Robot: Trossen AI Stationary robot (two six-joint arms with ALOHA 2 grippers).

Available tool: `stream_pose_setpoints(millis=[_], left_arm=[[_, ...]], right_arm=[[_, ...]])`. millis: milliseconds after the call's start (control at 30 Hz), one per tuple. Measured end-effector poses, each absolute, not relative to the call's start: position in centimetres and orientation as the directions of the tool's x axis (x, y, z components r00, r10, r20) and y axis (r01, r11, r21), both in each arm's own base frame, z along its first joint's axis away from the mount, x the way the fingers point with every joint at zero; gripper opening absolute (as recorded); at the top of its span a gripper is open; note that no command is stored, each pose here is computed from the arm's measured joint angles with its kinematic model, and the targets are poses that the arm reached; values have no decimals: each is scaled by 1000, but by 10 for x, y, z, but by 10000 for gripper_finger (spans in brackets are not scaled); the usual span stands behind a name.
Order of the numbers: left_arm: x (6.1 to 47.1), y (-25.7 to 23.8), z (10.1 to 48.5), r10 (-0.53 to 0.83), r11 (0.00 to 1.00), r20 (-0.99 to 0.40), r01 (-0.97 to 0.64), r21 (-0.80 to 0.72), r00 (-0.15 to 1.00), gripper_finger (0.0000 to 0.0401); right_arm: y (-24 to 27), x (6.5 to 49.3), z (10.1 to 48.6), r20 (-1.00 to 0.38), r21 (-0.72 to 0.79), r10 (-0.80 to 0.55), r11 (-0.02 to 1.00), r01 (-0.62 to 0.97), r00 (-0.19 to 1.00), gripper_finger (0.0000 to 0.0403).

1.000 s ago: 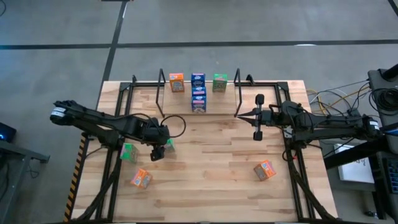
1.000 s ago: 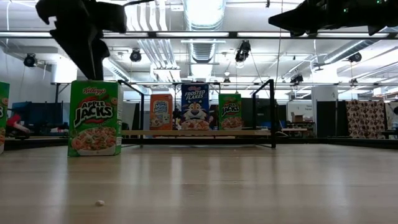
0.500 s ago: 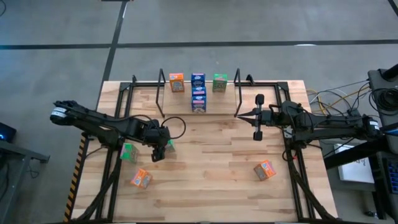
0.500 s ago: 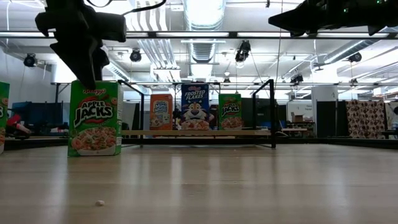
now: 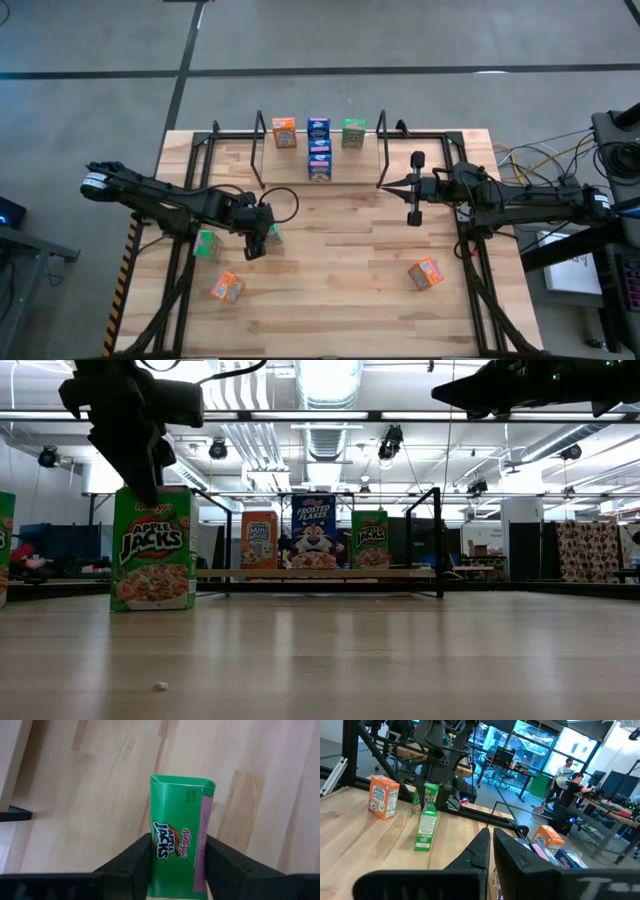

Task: Stack cereal on shelf
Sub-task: Put the right green cereal box on the shelf

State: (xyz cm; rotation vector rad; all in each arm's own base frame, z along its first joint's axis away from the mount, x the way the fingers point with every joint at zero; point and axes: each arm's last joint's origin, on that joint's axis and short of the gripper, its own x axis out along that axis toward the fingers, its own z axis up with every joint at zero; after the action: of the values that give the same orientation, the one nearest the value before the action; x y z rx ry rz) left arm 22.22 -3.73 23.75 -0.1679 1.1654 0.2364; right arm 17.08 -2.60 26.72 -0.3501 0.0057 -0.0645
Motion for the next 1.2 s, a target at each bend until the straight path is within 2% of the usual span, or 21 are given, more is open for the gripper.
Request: stream_pose_setpoints(millis=[233, 433, 533, 800, 967, 1200], left_arm=[[230, -39, 243, 67, 964, -888, -261, -61, 456, 129], [244, -42, 269, 41, 979, -808, -185, -86, 588, 130], [253, -42, 287, 66, 989, -727, -143, -45, 684, 130], [272, -38, 329, 184, 976, -460, -106, 189, 869, 130], [282, -23, 345, 231, 953, -323, -148, 263, 918, 130], [304, 10, 338, 336, 923, -264, -260, 284, 904, 130]], right_arm=[[-25, 166, 270, 21, -345, -64, 936, 67, 998, 13], [-24, 159, 272, 46, -348, -57, 935, 70, 997, 13], [-23, 157, 272, 52, -349, -56, 934, 70, 997, 13], [-23, 157, 272, 57, -364, -55, 929, 72, 997, 13], [-23, 157, 274, 72, -385, -41, 920, 65, 997, 13], [-21, 156, 275, 82, -433, 28, 901, 10, 996, 13]])
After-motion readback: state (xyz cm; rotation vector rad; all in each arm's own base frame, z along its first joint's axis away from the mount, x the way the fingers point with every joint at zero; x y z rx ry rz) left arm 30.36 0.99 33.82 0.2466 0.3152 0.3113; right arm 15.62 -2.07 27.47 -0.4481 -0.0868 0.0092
